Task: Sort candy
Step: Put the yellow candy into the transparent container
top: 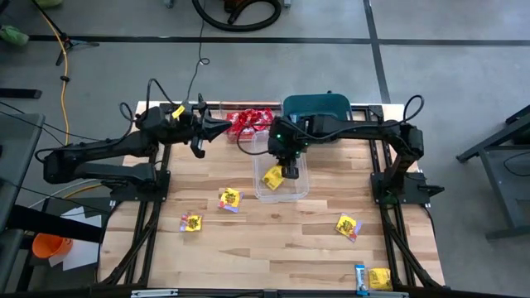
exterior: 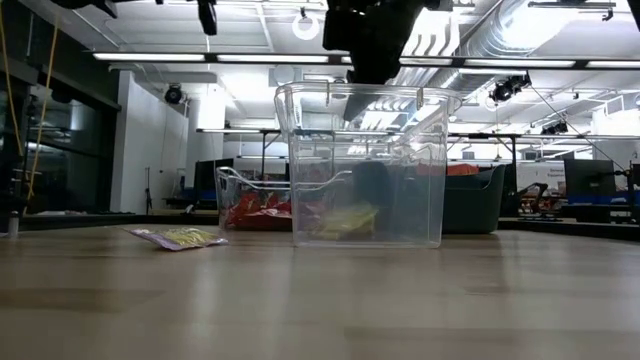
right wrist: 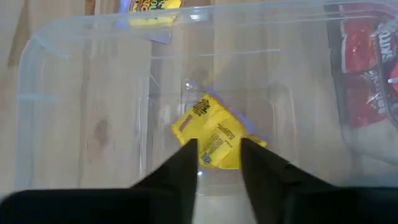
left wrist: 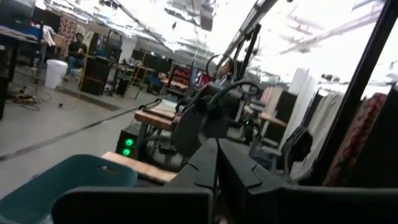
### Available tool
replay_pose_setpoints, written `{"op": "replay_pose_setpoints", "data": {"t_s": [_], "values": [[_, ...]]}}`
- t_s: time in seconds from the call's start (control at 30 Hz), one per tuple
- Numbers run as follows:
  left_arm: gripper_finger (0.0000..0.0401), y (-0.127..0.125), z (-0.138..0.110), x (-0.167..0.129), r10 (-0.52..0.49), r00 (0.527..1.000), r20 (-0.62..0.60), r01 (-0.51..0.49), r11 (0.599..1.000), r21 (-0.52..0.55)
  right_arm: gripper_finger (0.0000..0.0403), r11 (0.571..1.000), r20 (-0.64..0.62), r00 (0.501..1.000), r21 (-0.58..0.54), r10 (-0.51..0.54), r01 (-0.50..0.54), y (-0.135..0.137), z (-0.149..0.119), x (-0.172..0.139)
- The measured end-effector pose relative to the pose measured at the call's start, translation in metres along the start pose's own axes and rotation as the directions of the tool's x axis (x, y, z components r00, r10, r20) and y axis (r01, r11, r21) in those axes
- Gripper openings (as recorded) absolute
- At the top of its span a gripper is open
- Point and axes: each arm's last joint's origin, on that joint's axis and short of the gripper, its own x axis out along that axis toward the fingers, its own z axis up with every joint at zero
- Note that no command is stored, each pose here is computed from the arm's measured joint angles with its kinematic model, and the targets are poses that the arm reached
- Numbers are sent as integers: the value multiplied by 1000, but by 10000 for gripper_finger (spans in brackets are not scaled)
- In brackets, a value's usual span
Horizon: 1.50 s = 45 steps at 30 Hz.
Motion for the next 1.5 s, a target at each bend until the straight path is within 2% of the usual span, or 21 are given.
{"op": "replay_pose_setpoints", "data": {"t_s": [0.13,0.27,0.4,0.67,0.8,0.93,1.1,1.23,1.33,1.5], "values": [[0,-2,1,-9,14,999,-38,-12,999,37,190,998,-16,999,-28,-49,48,9,3,-4],[0,-3,0,-14,26,997,-73,-21,998,64,241,998,-11,998,-19,-65,65,16,10,-16],[0,-1,-5,-13,43,991,-123,-35,997,64,254,997,-13,998,29,-65,66,19,15,-34],[0,4,-15,-8,65,980,-189,-68,998,-13,255,994,-180,983,91,-45,62,26,2,-65],[0,6,-18,-5,71,977,-200,-86,994,-71,255,996,-238,971,80,-28,48,40,-23,-76],[0,6,-19,-4,72,976,-207,-100,987,-128,255,991,-240,971,120,-22,53,62,-63,-91],[0,7,-19,-4,96,975,-198,-125,983,-137,255,963,-165,986,264,-5,49,94,-122,-110],[0,9,-18,-5,168,970,-174,-192,973,-130,255,901,-183,983,431,34,49,114,-163,-112],[0,10,-18,-5,201,966,-162,-223,967,-126,255,860,-241,969,505,55,77,127,-179,-103],[0,10,-18,-5,203,966,-162,-224,966,-125,255,864,-381,923,482,59,144,153,-184,-74]]}}
